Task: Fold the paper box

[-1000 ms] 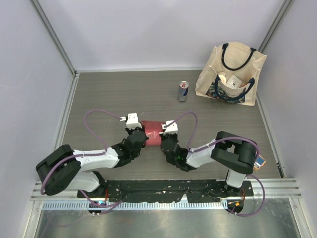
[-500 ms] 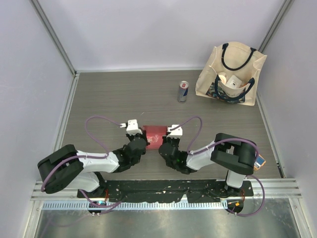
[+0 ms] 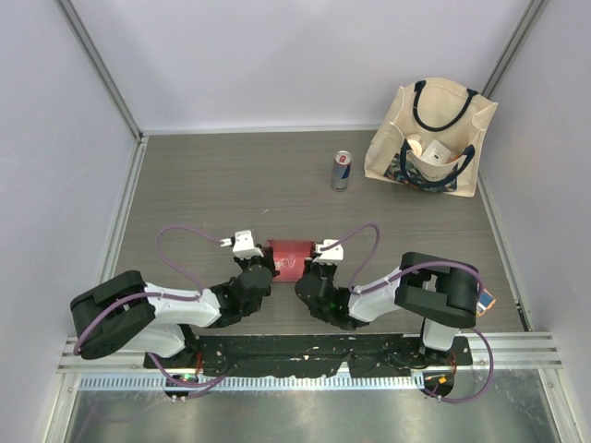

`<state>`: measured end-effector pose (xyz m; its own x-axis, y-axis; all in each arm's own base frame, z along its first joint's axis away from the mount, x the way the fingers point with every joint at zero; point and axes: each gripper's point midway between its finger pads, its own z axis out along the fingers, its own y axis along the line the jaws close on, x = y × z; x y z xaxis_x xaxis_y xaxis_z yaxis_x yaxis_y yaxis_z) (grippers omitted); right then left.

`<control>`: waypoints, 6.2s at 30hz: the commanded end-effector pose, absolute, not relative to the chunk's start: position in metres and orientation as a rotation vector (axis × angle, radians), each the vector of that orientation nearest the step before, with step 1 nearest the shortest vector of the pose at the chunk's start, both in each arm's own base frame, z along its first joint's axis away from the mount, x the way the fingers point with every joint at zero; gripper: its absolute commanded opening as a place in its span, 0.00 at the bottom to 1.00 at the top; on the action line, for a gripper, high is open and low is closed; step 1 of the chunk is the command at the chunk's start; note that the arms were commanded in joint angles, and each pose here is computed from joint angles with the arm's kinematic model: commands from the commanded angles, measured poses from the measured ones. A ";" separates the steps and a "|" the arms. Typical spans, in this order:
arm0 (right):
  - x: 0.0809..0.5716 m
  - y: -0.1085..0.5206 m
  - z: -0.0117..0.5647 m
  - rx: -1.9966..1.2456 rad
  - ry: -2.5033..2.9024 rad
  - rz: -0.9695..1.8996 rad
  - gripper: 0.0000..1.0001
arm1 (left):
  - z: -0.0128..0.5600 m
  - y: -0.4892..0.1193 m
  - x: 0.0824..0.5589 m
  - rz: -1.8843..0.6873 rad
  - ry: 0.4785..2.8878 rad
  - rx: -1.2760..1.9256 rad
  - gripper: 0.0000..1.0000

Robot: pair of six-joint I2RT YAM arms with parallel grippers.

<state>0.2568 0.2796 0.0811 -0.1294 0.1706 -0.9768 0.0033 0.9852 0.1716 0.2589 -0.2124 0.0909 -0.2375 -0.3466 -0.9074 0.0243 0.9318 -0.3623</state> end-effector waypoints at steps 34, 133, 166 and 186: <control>0.248 0.242 0.160 -0.400 1.853 0.663 0.62 | 0.094 -0.178 0.234 -0.136 1.712 -0.232 0.00; 0.128 0.165 0.198 -0.039 1.768 0.058 0.83 | 0.075 -0.232 0.225 0.032 1.564 -0.146 0.00; 0.237 0.253 0.141 0.683 2.134 1.135 0.70 | 0.076 -0.234 0.223 -0.003 1.565 -0.136 0.00; 0.225 0.274 0.138 1.088 1.938 1.250 0.61 | 0.079 -0.238 0.220 -0.015 1.565 -0.119 0.00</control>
